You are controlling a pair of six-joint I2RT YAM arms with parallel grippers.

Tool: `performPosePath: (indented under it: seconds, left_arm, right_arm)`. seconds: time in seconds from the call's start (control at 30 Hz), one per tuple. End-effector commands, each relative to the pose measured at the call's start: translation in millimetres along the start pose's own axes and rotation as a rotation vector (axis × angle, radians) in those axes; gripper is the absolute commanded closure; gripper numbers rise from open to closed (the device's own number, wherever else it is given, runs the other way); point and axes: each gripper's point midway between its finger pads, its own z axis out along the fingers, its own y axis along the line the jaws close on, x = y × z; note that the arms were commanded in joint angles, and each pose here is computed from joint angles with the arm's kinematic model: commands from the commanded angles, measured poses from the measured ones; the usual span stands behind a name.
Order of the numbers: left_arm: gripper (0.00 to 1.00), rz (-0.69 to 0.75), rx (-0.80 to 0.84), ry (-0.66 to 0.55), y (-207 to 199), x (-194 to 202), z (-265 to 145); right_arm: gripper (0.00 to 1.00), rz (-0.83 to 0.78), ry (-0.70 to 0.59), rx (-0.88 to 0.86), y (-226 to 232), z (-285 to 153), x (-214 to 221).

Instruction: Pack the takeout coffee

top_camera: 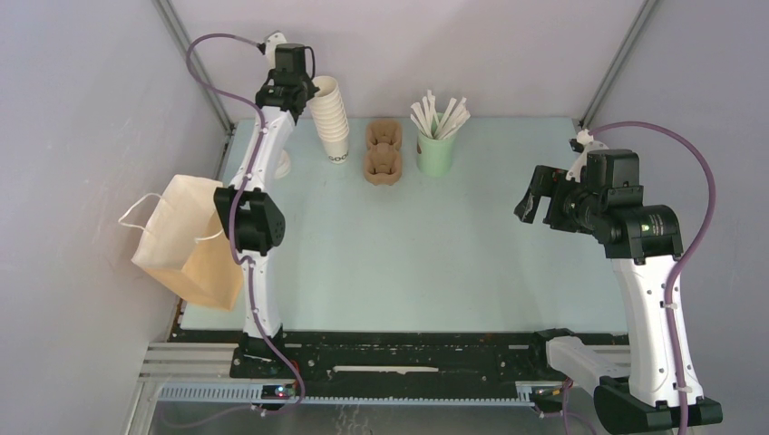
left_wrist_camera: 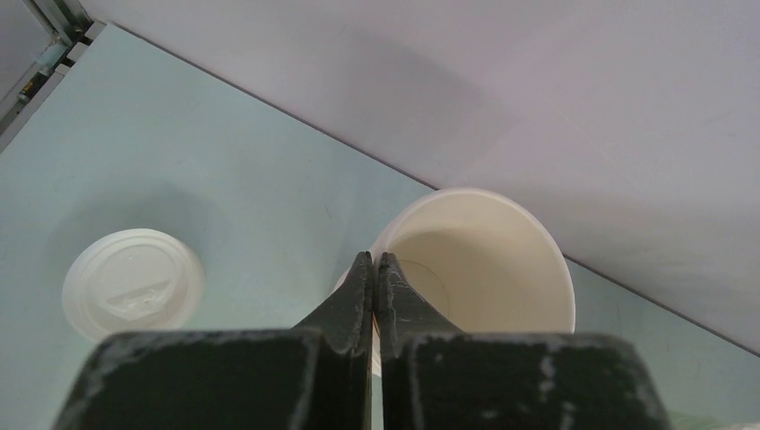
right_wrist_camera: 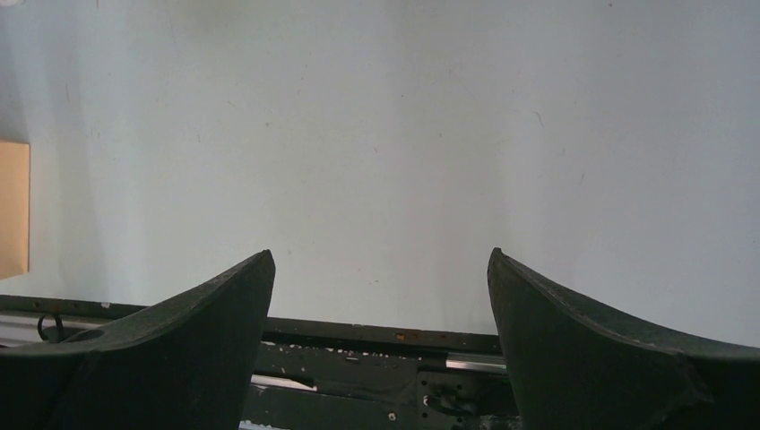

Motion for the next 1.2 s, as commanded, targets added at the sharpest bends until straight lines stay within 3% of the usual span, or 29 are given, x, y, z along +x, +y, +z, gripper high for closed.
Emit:
performPosePath:
  seconds: [0.0, 0.53, 0.87, 1.03, 1.17]
  left_arm:
    - [1.0, -0.029, 0.039, -0.109, -12.1, -45.7, -28.7]
    - [1.0, -0.075, 0.077, -0.225, -16.0, -91.6, -68.7]
    - [1.0, -0.102, 0.156, -0.322, -14.8, -146.4, -154.2]
    - [1.0, -0.048, 0.238, -0.226, -17.9, -112.3, -201.1]
    - [1.0, 0.0, 0.344, -0.059, -41.0, -25.1, -232.1]
  right_arm:
    - [0.02, -0.024, -0.055, -0.009, 2.5, -8.1, -9.6]
    - [0.03, -0.026, -0.063, -0.014, 3.1, -10.8, -9.4]
    - [0.01, -0.07, -0.09, -0.058, 16.5, -22.1, -11.0]
    - [0.01, -0.09, -0.102, -0.124, 29.7, -31.8, -3.0]
    - [0.01, -0.075, -0.112, -0.179, 35.2, -40.5, 10.5]
